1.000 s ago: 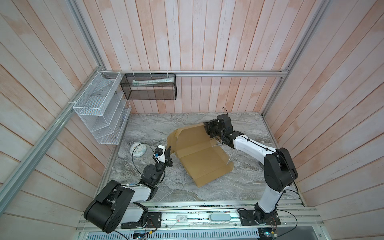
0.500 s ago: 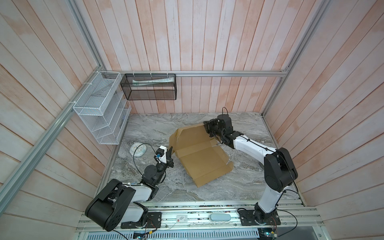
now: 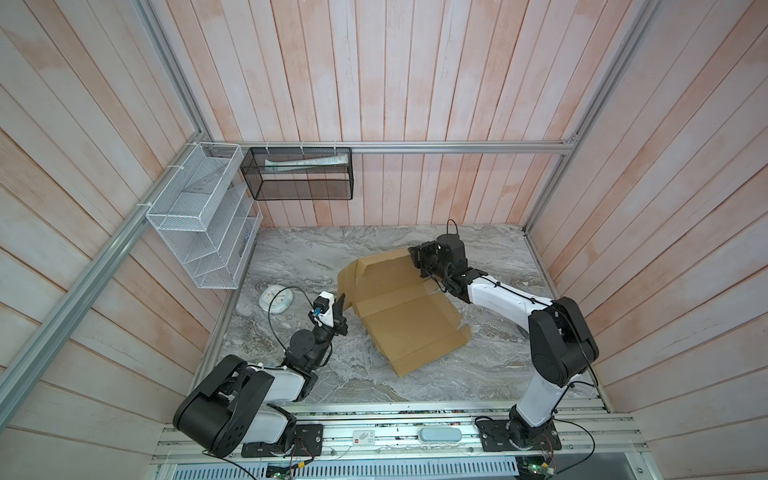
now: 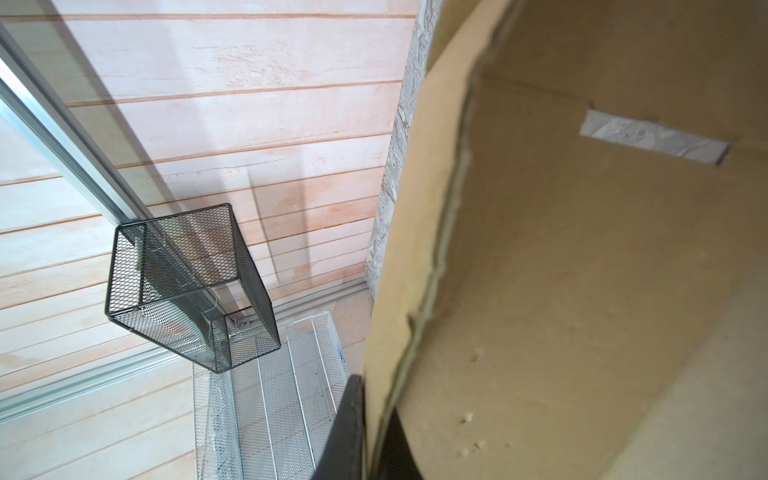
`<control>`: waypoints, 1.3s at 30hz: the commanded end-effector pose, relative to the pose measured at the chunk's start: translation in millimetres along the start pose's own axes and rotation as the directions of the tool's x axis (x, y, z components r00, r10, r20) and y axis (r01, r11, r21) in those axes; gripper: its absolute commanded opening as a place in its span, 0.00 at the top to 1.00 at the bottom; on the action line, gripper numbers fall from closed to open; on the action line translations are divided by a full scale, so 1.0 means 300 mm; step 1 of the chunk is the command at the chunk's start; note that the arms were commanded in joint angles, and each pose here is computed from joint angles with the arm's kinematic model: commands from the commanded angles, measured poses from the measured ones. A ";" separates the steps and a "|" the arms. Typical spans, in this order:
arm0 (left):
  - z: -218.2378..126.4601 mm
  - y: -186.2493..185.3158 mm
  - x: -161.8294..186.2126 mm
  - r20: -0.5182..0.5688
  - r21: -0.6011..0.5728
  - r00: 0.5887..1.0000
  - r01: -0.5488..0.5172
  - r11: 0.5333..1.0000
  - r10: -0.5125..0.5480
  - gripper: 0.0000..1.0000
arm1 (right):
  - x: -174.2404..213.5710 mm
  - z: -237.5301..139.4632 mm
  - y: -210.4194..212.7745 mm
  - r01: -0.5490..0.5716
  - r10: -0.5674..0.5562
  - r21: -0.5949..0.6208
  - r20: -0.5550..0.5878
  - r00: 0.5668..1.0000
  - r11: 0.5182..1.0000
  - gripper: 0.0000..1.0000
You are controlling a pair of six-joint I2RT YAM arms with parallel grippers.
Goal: Fold the paper box
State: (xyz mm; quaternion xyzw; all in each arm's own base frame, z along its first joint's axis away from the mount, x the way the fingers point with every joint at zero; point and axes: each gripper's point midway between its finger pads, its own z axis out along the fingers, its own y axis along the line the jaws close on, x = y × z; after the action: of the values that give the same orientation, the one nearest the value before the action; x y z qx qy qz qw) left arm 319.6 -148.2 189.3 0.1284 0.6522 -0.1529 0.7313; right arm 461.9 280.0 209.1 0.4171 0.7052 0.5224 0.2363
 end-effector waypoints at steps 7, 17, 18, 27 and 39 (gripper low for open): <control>0.009 0.007 0.003 -0.028 -0.021 0.998 0.063 0.998 -0.064 0.88 | 0.025 -0.048 0.083 0.035 -0.036 -0.103 -0.015 0.999 0.994 0.97; -0.026 0.006 0.008 -0.052 -0.026 0.991 0.122 0.992 -0.123 0.67 | 0.036 -0.071 0.111 0.061 -0.065 -0.138 -0.027 0.997 0.988 0.98; -0.029 0.005 0.004 -0.054 -0.026 0.990 0.127 0.992 -0.128 0.66 | 0.036 -0.074 0.111 0.065 -0.069 -0.140 -0.026 0.997 0.988 0.98; -0.079 0.002 -0.027 -0.102 -0.030 0.975 0.193 0.981 -0.195 0.57 | 0.036 -0.073 0.077 0.074 -0.078 -0.134 -0.027 0.997 0.988 0.99; -0.140 0.033 0.003 -0.214 -0.112 0.942 0.240 0.964 -0.259 0.49 | 0.070 -0.027 -0.007 0.068 -0.078 -0.120 -0.081 0.994 0.990 1.00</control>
State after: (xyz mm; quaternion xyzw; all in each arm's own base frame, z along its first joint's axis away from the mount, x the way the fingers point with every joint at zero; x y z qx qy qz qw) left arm 283.4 -126.0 201.8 0.0436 0.7104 -0.2142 0.6690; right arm 445.8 282.9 216.7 0.3692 0.6975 0.5584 0.2555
